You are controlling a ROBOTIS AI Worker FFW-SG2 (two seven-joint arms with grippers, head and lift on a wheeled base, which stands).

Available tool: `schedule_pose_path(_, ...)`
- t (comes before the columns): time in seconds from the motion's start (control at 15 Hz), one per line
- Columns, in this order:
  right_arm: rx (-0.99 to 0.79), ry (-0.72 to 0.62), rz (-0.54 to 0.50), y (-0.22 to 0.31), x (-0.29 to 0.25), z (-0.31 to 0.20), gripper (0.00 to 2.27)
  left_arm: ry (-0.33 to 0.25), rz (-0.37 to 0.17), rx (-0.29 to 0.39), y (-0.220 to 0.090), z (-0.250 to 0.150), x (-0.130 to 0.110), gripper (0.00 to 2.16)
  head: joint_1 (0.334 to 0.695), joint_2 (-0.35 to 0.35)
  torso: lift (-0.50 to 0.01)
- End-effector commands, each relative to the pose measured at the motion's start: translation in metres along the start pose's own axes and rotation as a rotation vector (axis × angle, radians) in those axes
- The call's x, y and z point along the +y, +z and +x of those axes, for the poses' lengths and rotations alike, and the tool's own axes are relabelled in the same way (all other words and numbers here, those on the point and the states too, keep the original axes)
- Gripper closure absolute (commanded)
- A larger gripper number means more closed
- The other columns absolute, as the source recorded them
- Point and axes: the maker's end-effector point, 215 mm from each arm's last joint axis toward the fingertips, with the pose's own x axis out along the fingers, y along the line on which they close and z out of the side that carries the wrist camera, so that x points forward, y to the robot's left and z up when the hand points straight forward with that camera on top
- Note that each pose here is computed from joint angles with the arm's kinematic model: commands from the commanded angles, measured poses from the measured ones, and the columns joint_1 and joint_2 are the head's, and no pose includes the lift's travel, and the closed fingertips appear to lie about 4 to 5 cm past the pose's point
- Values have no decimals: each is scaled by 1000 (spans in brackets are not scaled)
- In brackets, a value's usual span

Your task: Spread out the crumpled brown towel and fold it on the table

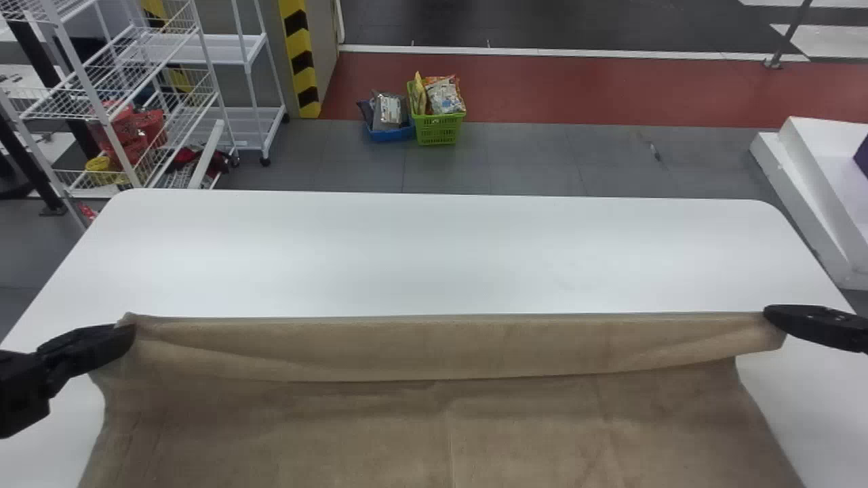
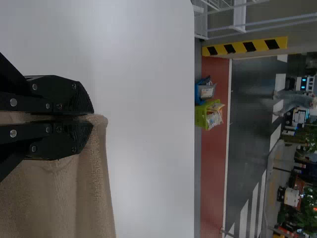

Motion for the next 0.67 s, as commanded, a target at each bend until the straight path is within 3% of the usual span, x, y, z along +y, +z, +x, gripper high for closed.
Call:
schedule_pose_path(0.0,9,-5,-1,-9,2,-8,1315,-8,-19,-10,-6,-13,-4,1072,695,-26,-127)
schedule_pose_path(0.47,39,8,-23,-38,20,-17,1318,-28,-46,-14,-20,-35,-15,1072,695,-37,-127)
schedule_pose_path(0.6,30,12,-23,-38,23,-21,1318,-31,-80,-12,-24,-41,-12,1072,695,-36,-127)
